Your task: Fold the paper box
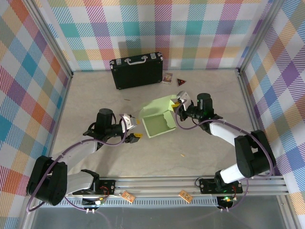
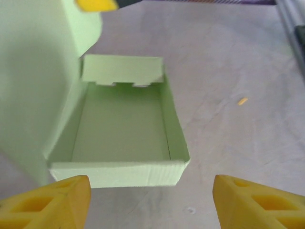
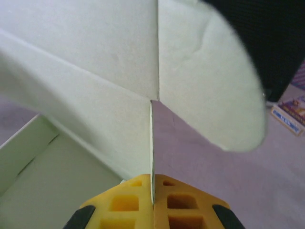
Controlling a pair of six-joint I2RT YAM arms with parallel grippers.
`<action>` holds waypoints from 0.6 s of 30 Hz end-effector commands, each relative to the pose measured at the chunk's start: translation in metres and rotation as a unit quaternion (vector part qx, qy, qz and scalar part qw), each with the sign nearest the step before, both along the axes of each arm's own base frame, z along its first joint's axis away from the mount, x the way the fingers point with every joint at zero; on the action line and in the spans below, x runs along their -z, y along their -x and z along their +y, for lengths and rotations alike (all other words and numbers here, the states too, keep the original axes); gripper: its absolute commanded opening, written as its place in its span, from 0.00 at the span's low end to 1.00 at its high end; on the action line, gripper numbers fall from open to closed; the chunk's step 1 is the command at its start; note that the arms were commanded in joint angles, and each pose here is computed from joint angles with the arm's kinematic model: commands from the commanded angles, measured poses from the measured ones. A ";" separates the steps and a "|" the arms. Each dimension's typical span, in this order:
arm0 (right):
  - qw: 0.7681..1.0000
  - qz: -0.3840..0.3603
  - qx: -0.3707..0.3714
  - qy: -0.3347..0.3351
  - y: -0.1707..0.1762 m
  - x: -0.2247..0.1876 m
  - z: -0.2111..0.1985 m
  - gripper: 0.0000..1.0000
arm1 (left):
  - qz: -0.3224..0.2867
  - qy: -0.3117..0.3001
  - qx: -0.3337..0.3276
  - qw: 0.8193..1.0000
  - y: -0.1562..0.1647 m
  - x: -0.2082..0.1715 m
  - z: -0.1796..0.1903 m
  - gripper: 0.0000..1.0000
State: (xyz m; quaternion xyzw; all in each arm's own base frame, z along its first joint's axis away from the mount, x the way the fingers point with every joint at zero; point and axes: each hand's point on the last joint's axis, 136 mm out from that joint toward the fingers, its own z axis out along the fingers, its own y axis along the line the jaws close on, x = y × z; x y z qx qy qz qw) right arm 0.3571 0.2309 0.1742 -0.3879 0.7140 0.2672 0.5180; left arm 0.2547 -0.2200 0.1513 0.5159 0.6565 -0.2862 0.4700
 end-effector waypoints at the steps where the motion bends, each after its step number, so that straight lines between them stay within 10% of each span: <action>1: 0.998 -0.045 -0.043 -0.010 0.012 -0.017 0.008 0.00 | -0.053 -0.017 -0.048 0.997 -0.014 -0.011 0.010 0.67; 18: 0.999 -0.013 -0.035 -0.021 0.014 -0.006 0.008 0.00 | -0.036 0.122 -0.277 0.953 -0.071 -0.061 0.057 0.66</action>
